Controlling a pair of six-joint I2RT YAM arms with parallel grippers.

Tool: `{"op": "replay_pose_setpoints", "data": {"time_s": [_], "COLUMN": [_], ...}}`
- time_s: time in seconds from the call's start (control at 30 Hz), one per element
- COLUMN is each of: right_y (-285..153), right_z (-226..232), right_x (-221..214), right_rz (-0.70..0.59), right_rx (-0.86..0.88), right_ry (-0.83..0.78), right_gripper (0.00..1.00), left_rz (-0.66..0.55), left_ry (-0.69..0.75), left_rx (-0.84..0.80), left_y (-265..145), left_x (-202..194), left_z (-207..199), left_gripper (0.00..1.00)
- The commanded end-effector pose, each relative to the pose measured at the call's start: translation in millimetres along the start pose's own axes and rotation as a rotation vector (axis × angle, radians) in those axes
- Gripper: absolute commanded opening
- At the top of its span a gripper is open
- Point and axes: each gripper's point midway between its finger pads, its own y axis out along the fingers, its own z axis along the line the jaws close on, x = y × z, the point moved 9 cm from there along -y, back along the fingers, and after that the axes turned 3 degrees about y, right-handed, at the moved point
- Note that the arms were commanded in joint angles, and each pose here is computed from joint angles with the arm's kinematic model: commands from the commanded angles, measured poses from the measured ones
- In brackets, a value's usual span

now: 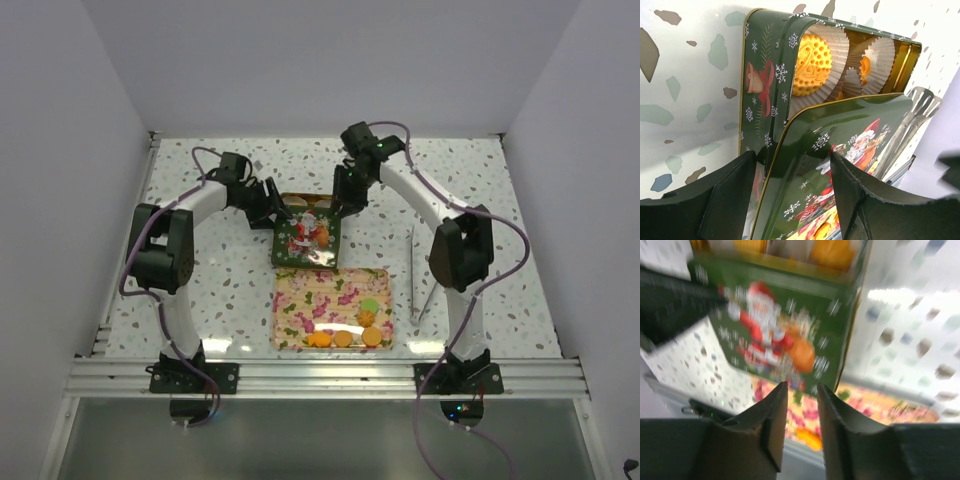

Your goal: Pack the cookies

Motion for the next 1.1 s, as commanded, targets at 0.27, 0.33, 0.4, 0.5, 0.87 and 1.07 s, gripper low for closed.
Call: {"op": "replay_pose_setpoints", "data": {"time_s": [0.27, 0.33, 0.4, 0.5, 0.87, 1.07], "right_y": [-40.0, -23.8, -12.2, 8.6, 50.7, 68.1], "right_z": [29.6, 28.2, 29.0, 23.5, 30.4, 25.3], "right_x": [-143.9, -169.1, -173.8, -176.4, -164.2, -162.2], "right_rz": [0.061, 0.014, -0.029, -0.063, -0.195, -0.199], "right_rx": [0.067, 0.028, 0.043, 0.033, -0.087, -0.135], "right_ry": [-0.358, -0.501, -0.52, -0.502, -0.56, -0.57], "right_gripper": [0.02, 0.0, 0.0, 0.0, 0.0, 0.0], "left_rz": [0.009, 0.009, 0.007, 0.005, 0.025, 0.028], "left_ry": [0.019, 0.016, 0.017, 0.019, -0.001, -0.008], "left_rx": [0.011, 0.009, 0.01, 0.018, 0.007, 0.003], "left_y": [7.0, 8.4, 8.3, 7.7, 8.2, 7.2], "left_x": [5.0, 6.1, 6.5, 7.2, 6.9, 9.0], "left_z": [-1.3, -1.2, -1.5, -0.6, 1.0, 3.5], "left_gripper": [0.66, 0.66, 0.66, 0.66, 0.65, 0.65]}}
